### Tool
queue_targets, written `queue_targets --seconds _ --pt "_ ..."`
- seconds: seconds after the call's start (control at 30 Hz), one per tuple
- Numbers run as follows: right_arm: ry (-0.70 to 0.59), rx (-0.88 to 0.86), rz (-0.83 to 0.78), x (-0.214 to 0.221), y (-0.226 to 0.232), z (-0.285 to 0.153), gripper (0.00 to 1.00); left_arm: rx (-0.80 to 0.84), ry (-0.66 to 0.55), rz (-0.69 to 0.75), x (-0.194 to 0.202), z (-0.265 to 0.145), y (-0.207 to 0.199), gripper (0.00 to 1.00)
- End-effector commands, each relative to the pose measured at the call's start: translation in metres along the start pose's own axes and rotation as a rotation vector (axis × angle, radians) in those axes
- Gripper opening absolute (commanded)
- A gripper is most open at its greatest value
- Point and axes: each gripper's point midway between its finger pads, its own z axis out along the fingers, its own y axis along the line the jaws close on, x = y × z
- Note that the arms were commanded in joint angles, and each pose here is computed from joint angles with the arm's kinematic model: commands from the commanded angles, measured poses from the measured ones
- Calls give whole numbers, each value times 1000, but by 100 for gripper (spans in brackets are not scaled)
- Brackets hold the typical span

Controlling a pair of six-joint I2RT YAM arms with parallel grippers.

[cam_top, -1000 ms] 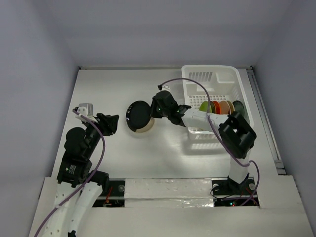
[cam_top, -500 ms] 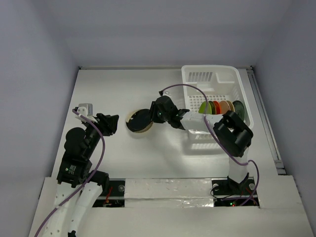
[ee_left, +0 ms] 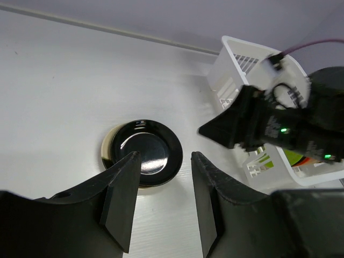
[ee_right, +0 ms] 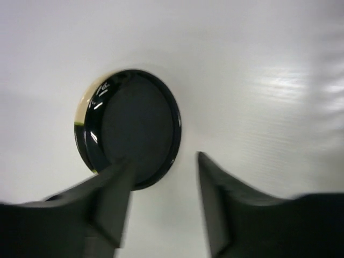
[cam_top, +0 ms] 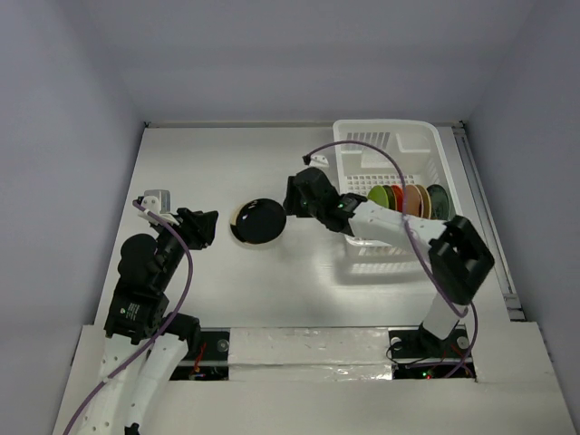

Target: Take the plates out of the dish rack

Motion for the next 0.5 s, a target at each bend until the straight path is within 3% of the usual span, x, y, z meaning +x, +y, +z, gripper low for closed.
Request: queue_targets --seconds 0.0,0.03,0.07,0.1,0.33,0.43,0.47 --pt "-182 80 -45 -69 -11 -55 48 29 -67 11 -19 -1 -8 39" --pt "-195 125 -55 -72 -27 -62 35 29 -67 11 -19 -1 -8 39" --pt "-205 201 -61 -76 -47 -72 4 30 -69 12 -19 -1 -8 39" --pt "-248 233 -33 -94 -65 -91 0 31 -67 11 -19 -1 -8 39" --pt "-297 481 -13 -107 -182 -166 0 40 -69 12 -19 -2 -10 39" --pt "-249 540 -40 -96 -200 -175 16 40 -66 14 -18 -1 -9 39" --pt "-242 561 -45 -94 -203 -175 29 42 -65 14 -18 -1 -10 39"
